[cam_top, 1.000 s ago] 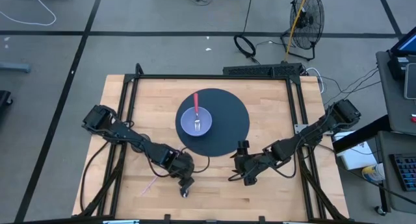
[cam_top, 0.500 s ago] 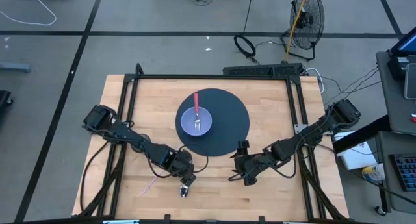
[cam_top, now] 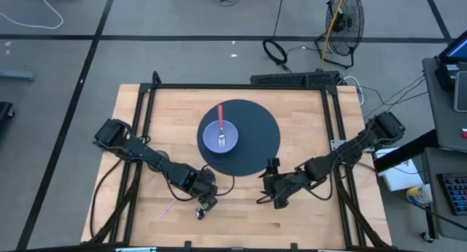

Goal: Pick & Place Utensil
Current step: Put the yellow spoon into the purple bowl on the mat

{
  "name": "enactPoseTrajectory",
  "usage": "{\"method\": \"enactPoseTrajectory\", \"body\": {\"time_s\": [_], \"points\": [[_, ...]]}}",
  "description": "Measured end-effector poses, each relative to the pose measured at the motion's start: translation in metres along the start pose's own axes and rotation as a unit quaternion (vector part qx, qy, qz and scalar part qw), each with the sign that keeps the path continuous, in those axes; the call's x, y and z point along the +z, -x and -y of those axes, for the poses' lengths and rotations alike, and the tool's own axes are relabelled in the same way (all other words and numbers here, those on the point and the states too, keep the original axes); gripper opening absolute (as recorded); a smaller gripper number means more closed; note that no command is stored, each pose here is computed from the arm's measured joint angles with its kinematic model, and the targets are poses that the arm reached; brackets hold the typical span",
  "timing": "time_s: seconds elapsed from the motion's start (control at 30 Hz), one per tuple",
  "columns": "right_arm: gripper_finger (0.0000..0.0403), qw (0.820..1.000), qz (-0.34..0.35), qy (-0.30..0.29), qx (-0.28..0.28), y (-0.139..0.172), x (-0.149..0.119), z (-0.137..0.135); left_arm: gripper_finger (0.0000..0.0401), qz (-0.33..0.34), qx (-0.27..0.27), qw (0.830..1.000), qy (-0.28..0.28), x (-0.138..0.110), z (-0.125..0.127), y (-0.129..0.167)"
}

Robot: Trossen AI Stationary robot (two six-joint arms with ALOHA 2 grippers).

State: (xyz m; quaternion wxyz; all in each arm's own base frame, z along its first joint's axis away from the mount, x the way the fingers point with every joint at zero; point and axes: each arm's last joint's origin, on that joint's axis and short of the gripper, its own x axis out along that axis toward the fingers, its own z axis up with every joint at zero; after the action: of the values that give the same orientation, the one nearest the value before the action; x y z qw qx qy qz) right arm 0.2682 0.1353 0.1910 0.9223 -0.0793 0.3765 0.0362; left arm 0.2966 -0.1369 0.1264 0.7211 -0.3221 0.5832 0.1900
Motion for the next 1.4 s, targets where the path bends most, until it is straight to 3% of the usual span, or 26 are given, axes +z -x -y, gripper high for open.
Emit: {"method": "enactPoseTrajectory", "body": {"time_s": [0.33,0.5,0.73,0.87,1.13,1.4], "points": [[0.0254,1.0,0.0,0.0,0.0,0.0,0.0,0.0,0.0093,0.021,0.011,0.997,-0.071,-0.001,0.0,-0.001],[0.0254,1.0,0.0,0.0,0.0,0.0,0.0,0.0,0.0093,0.007,0.005,0.985,-0.175,-0.004,0.001,-0.001],[0.0254,1.0,0.0,0.006,0.001,0.0,0.0,0.0,0.0093,0.009,0.0,0.95,-0.311,-0.009,0.005,-0.001],[0.0254,1.0,0.0,0.008,0.001,0.0,0.0,0.0,0.0093,0.023,-0.009,0.948,-0.318,-0.007,0.006,0.001],[0.0254,1.0,0.0,0.009,0.001,0.0,0.0,0.0,0.0099,0.013,-0.031,0.958,-0.285,-0.001,0.007,0.001],[0.0254,1.0,0.0,0.008,0.0,0.0,0.0,0.001,0.0183,0.034,-0.054,0.956,-0.286,0.001,0.013,0.002]]}}
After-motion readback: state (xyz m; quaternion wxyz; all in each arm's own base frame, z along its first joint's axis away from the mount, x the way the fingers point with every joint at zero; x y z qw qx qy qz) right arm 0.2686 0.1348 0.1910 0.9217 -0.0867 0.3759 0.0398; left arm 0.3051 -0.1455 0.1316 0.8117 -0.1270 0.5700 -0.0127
